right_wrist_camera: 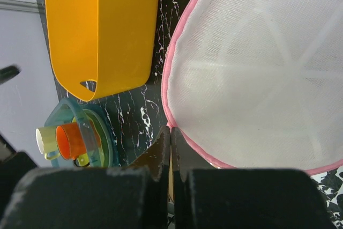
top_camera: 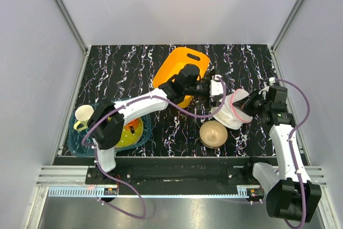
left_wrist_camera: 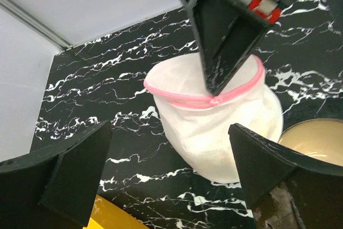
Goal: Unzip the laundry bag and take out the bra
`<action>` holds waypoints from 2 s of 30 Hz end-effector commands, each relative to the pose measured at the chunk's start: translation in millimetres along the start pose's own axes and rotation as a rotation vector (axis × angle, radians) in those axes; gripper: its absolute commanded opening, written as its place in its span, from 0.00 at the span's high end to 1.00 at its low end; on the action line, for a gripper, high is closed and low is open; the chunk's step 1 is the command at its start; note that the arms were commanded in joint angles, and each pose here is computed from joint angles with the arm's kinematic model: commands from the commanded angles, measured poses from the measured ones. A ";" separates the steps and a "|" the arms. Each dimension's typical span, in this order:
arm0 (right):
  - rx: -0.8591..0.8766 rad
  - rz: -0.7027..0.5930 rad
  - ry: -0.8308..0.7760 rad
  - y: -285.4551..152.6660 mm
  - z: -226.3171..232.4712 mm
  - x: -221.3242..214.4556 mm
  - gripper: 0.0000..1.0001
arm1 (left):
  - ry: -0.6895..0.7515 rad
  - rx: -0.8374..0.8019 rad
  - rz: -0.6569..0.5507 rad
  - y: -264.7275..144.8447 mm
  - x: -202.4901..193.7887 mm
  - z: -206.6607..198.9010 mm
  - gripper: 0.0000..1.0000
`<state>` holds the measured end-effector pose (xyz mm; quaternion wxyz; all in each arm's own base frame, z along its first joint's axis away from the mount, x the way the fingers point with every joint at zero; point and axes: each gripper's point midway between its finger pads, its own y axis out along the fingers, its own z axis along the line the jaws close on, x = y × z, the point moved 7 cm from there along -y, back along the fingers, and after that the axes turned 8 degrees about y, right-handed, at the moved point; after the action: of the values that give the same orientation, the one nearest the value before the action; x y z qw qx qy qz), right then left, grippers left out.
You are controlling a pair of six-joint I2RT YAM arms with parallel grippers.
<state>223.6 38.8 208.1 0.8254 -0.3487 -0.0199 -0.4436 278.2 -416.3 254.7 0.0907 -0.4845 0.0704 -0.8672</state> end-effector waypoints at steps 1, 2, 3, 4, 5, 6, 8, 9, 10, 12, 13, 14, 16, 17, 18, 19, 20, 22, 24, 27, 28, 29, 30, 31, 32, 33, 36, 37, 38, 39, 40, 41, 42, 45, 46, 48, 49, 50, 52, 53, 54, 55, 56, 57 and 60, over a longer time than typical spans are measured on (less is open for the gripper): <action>0.000 -0.023 -0.029 -8.6 0.1 -2.6 1.00 | 0.133 -0.051 -0.090 6.1 14.8 22.5 0.02; -0.006 -0.019 -0.027 -8.9 -1.3 -3.9 1.00 | 0.136 -0.051 -0.087 9.3 13.6 24.6 0.02; -0.005 -0.020 -0.028 -9.5 -1.1 -4.1 1.00 | 0.127 -0.062 -0.078 13.7 8.7 24.0 0.03; -0.006 -0.021 -0.030 -9.9 -1.3 -4.0 1.00 | 0.131 -0.054 -0.086 16.9 11.4 28.9 0.04; -0.004 -0.021 -0.031 -9.9 -1.1 -3.9 1.00 | 0.124 -0.054 -0.087 20.0 10.2 29.2 0.04; 0.000 -0.018 -0.033 -9.8 -0.3 -3.9 1.00 | 0.124 -0.053 -0.092 23.7 9.3 29.9 0.08; 0.002 -0.016 -0.032 -8.6 0.2 -2.6 1.00 | 0.114 -0.072 -0.099 34.6 4.6 24.8 0.12; 0.005 -0.011 -0.032 -8.3 0.8 -2.9 1.00 | 0.113 -0.068 -0.105 38.7 3.0 24.2 0.17; 0.008 -0.007 -0.030 -7.5 1.0 -2.9 1.00 | 0.096 -0.072 -0.106 42.1 0.2 21.4 0.20; 0.014 -0.011 -0.035 -8.2 3.2 -1.3 1.00 | -0.002 -0.020 -0.100 44.6 0.9 25.6 0.36; 0.015 -0.014 -0.036 -8.8 3.4 -1.0 1.00 | -0.068 0.007 -0.090 43.8 0.2 28.9 0.39; 0.018 -0.015 -0.035 -9.5 4.5 -0.7 1.00 | -0.208 0.022 -0.092 39.6 2.0 34.2 0.40; 0.022 -0.019 -0.041 -11.2 6.0 -0.7 1.00 | -0.369 0.022 -0.107 29.7 -1.4 41.7 0.47; 0.022 -0.019 -0.041 -11.5 6.0 -0.9 1.00 | -0.533 0.039 -0.103 28.4 0.2 40.1 0.51; 0.026 -0.021 -0.044 -11.8 6.6 -0.7 1.00 | -0.603 0.041 -0.082 27.6 -0.8 39.6 0.52; 0.023 -0.022 -0.044 -11.7 6.2 -0.6 1.00 | -0.650 0.035 -0.059 26.6 0.0 39.4 0.53; 0.020 -0.020 -0.042 -11.3 5.4 -1.1 1.00 | -0.739 0.070 0.005 29.9 -10.1 38.4 0.53; 0.017 -0.019 -0.044 -10.9 4.3 -1.6 1.00 | -0.876 0.108 0.112 25.7 -6.4 45.9 0.52; 0.012 -0.018 -0.043 -10.0 2.4 -2.3 1.00 | -1.091 0.119 0.176 28.3 -17.2 40.7 0.46; 0.009 -0.015 -0.039 -9.0 1.4 -2.7 1.00 | -1.327 0.085 0.113 31.6 -18.2 34.6 0.36; 0.007 -0.013 -0.040 -8.6 0.7 -3.0 1.00 | -1.392 0.081 0.129 33.3 -28.2 23.0 0.33; 0.008 -0.015 -0.039 -8.8 0.9 -2.4 1.00 | -1.471 0.089 0.109 34.7 -25.9 24.1 0.30; 0.006 -0.012 -0.040 -8.5 0.7 -2.9 1.00 | -1.502 0.083 0.116 37.1 -28.7 20.9 0.30; 0.008 -0.014 -0.042 -8.6 1.5 -2.1 1.00 | -1.539 0.088 0.121 37.9 -29.1 21.6 0.30; 0.009 -0.016 -0.043 -8.9 1.7 -1.5 1.00 | -1.551 0.082 0.128 39.3 -29.0 19.7 0.28; 0.007 -0.014 -0.042 -8.6 1.4 -1.7 1.00 | -1.565 0.075 0.140 43.1 -31.0 15.8 0.27; 0.007 -0.013 -0.047 -7.8 1.8 -0.9 1.00 | -1.601 0.081 0.191 48.7 -36.0 10.7 0.26; 0.008 -0.014 -0.048 -8.1 2.0 -0.9 1.00 | -1.635 0.059 0.201 51.9 -40.0 5.6 0.26; 0.005 -0.011 -0.044 -7.3 1.3 -1.2 1.00 | -1.643 0.048 0.182 53.6 -43.1 4.1 0.26; 0.008 -0.015 -0.046 -8.2 1.6 -0.9 1.00 | -1.653 0.043 0.172 54.6 -43.7 3.5 0.26; 0.006 -0.012 -0.045 -7.8 1.0 -1.8 1.00 | -1.661 0.038 0.168 56.1 -43.0 2.1 0.27; 0.006 -0.016 -0.046 -8.5 1.1 -1.8 1.00 | -1.660 0.036 0.167 57.0 -43.3 1.3 0.27; 0.002 -0.012 -0.044 -8.1 0.5 -2.2 1.00 | -1.656 0.032 0.165 57.5 -41.6 0.6 0.27; -0.003 -0.011 -0.044 -7.7 0.1 -1.7 1.00 | -1.650 0.022 0.154 58.1 -37.2 -1.0 0.26; -0.005 -0.009 -0.041 -7.5 -0.2 -1.8 1.00 | -1.652 0.020 0.147 57.5 -36.0 -0.9 0.26; -0.006 -0.012 -0.044 -7.5 0.2 -1.0 1.00 | -1.649 0.016 0.128 58.0 -34.3 -0.8 0.26; -0.005 -0.015 -0.045 -7.2 0.9 0.1 1.00 | -1.654 0.008 0.125 58.6 -33.4 -1.6 0.26; -0.005 -0.015 -0.047 -7.5 1.1 0.2 1.00 | -1.652 0.000 0.121 59.7 -31.7 -2.3 0.26; -0.007 -0.016 -0.043 -7.3 1.5 0.8 1.00 | -1.655 -0.024 0.125 63.7 -31.6 -5.5 0.27; -0.007 -0.018 -0.045 -7.5 1.7 1.2 1.00 | -1.658 -0.030 0.128 65.4 -32.8 -6.9 0.27; -0.010 -0.017 -0.044 -7.5 1.3 0.9 1.00 | -1.664 -0.038 0.137 68.2 -34.8 -10.5 0.28; -0.010 -0.020 -0.045 -8.2 2.1 1.5 1.00 | -1.669 -0.042 0.140 69.3 -35.6 -12.0 0.29; -0.010 -0.022 -0.046 -8.3 2.4 1.9 1.00 | -1.671 -0.051 0.139 70.6 -35.0 -13.5 0.32; -0.012 -0.023 -0.043 -7.9 1.7 2.1 1.00 | -1.675 -0.062 0.145 72.9 -34.1 -17.8 0.34; -0.016 -0.024 -0.043 -7.6 1.2 2.4 1.00 | -1.679 -0.082 0.133 77.2 -32.0 -20.5 0.39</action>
<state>214.8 39.0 206.0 0.8250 -0.3600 -0.0182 -0.4352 293.8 -471.4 193.3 0.1830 -0.9611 0.0201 -0.2059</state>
